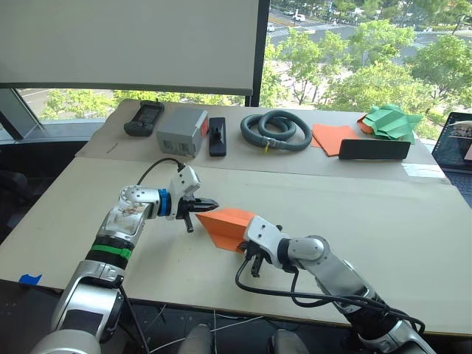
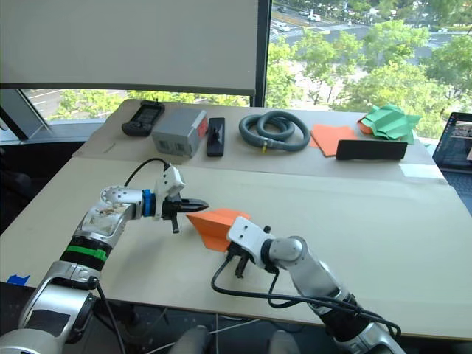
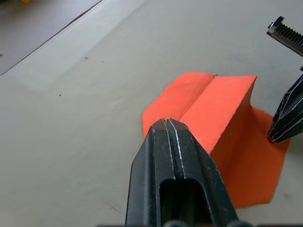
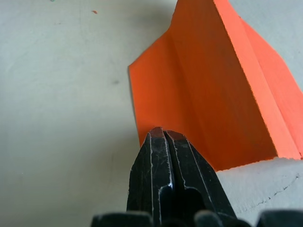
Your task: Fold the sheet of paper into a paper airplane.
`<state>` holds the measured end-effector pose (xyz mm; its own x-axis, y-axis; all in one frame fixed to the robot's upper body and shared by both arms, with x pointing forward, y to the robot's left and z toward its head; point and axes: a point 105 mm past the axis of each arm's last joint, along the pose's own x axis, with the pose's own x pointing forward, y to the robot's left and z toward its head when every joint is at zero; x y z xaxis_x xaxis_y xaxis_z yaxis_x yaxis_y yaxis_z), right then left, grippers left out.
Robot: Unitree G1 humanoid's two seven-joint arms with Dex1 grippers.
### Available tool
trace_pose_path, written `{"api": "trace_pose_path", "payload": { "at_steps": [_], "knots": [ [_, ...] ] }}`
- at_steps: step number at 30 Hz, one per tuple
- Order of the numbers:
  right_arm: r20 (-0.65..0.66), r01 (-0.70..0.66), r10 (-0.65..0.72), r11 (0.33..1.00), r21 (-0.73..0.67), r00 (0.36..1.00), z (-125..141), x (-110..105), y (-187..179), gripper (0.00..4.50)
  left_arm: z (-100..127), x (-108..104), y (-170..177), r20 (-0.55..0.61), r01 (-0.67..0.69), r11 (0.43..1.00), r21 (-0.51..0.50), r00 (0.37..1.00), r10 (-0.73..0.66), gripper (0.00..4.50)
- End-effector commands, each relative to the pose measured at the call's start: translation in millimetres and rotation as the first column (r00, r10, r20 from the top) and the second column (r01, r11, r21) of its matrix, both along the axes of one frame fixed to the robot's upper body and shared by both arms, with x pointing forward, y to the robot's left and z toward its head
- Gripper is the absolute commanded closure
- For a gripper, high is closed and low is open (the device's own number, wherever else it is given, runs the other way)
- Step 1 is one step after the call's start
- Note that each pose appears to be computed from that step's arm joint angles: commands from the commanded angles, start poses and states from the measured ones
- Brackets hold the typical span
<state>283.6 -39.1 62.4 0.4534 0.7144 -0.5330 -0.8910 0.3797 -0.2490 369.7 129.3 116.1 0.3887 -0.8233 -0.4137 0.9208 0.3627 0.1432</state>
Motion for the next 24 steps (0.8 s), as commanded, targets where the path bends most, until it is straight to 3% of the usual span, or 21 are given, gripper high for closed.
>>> {"api": "trace_pose_path", "payload": {
  "at_steps": [1, 9, 24],
  "knots": [
    [-0.121, -0.001, -0.01, 0.996, -0.084, 0.993, -31.0, -12.6, -8.4, 4.47, -9.4, 0.5, -2.5, 0.016, 0.054, 0.995, 0.083, 0.998, -0.055, 4.5],
    [-0.121, -0.002, -0.008, 0.996, -0.088, 0.993, -32.7, -14.0, -7.2, 4.47, -16.7, 0.6, -8.6, 0.025, 0.126, 0.981, 0.148, 0.991, -0.131, 4.5],
    [-0.11, 0.012, -0.021, 0.997, -0.083, 0.994, -29.5, -10.3, -6.3, 4.47, -30.0, -34.3, -11.5, -0.023, 0.209, 0.965, 0.16, 0.978, -0.208, 4.5]
  ]
}}
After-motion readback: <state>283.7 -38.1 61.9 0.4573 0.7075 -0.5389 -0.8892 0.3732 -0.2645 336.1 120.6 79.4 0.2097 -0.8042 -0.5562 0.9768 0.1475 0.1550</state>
